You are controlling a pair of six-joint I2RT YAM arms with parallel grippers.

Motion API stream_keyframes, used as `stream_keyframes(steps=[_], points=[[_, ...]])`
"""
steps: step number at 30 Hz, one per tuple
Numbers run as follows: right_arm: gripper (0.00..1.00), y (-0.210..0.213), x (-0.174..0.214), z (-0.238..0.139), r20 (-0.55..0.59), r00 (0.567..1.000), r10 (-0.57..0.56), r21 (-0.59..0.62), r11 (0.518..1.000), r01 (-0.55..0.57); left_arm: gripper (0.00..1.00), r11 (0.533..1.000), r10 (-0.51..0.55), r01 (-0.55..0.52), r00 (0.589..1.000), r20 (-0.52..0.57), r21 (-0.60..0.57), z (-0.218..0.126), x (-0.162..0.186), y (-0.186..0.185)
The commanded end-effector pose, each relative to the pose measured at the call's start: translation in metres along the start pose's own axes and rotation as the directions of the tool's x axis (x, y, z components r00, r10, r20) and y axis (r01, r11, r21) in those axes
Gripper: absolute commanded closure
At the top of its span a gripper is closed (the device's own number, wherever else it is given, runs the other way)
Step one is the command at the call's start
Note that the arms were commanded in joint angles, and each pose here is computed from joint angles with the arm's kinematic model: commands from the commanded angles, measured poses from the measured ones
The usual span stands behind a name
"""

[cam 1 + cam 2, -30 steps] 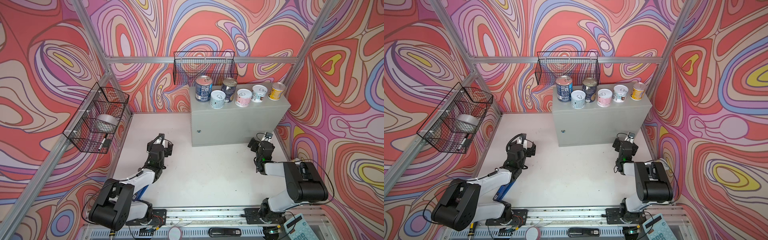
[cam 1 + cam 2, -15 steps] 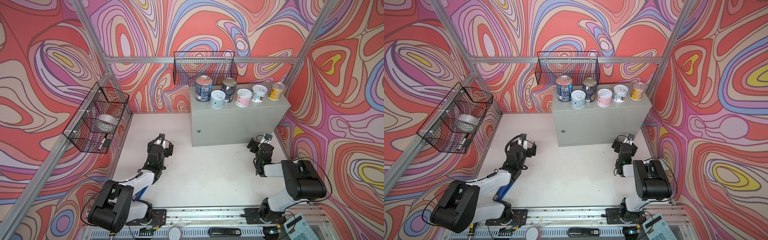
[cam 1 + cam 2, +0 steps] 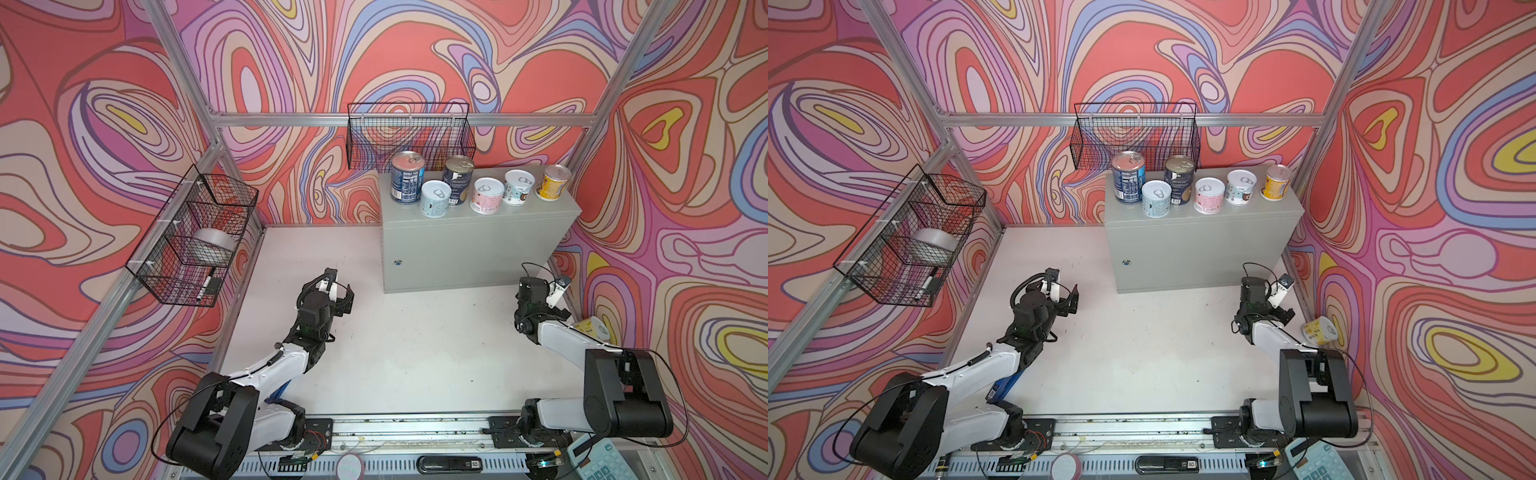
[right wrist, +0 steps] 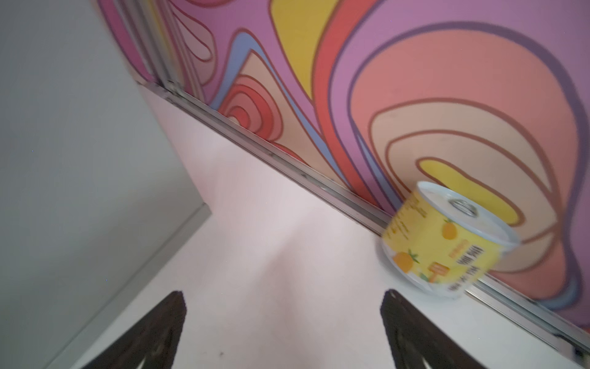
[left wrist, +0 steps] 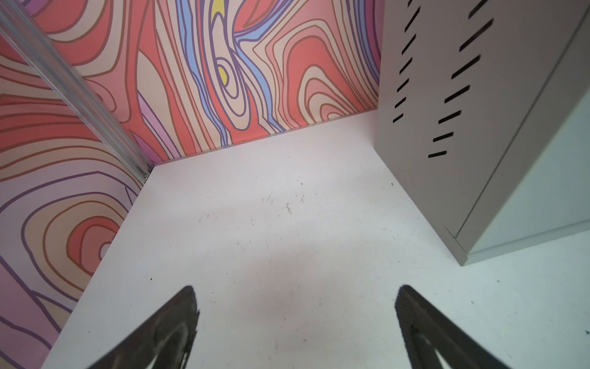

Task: Place and organize the canned foods onto the counter
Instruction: 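Grasp the tipped yellow can by the wall with the right gripper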

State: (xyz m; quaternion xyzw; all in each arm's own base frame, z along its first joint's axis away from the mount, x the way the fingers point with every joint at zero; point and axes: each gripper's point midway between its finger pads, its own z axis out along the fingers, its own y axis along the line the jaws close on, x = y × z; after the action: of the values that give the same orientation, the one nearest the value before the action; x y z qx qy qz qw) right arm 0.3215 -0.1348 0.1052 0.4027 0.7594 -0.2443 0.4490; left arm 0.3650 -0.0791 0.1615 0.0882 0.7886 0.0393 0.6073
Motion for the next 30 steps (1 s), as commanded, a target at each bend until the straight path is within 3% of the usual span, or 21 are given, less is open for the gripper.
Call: stream_keyframes(steps=[1,8,14,19,30], points=[[0.01,-0.042,0.007,-0.005,-0.018,1.0,-0.014,0.223,0.975,0.018,0.0,1.0,-0.012,0.012,1.0,-0.003,0.023,-0.001,-0.006,-0.006],[0.02,-0.063,0.003,-0.008,0.02,0.999,0.05,0.231,0.972,-0.053,0.0,0.997,0.002,-0.002,1.0,0.006,0.08,-0.006,-0.013,-0.026],[0.02,-0.089,-0.013,-0.008,0.067,0.993,0.102,0.201,0.973,-0.113,0.0,0.986,-0.025,0.018,0.999,0.039,0.167,-0.02,-0.04,-0.056],[0.02,-0.104,-0.008,0.007,0.009,0.978,0.207,0.177,0.963,-0.205,0.0,0.962,-0.103,0.085,0.993,0.057,0.259,-0.025,-0.065,-0.077],[0.03,-0.114,0.009,0.026,-0.066,0.956,0.287,0.185,0.945,-0.27,0.0,0.936,-0.082,0.076,0.997,0.003,0.343,-0.033,-0.065,-0.111]])
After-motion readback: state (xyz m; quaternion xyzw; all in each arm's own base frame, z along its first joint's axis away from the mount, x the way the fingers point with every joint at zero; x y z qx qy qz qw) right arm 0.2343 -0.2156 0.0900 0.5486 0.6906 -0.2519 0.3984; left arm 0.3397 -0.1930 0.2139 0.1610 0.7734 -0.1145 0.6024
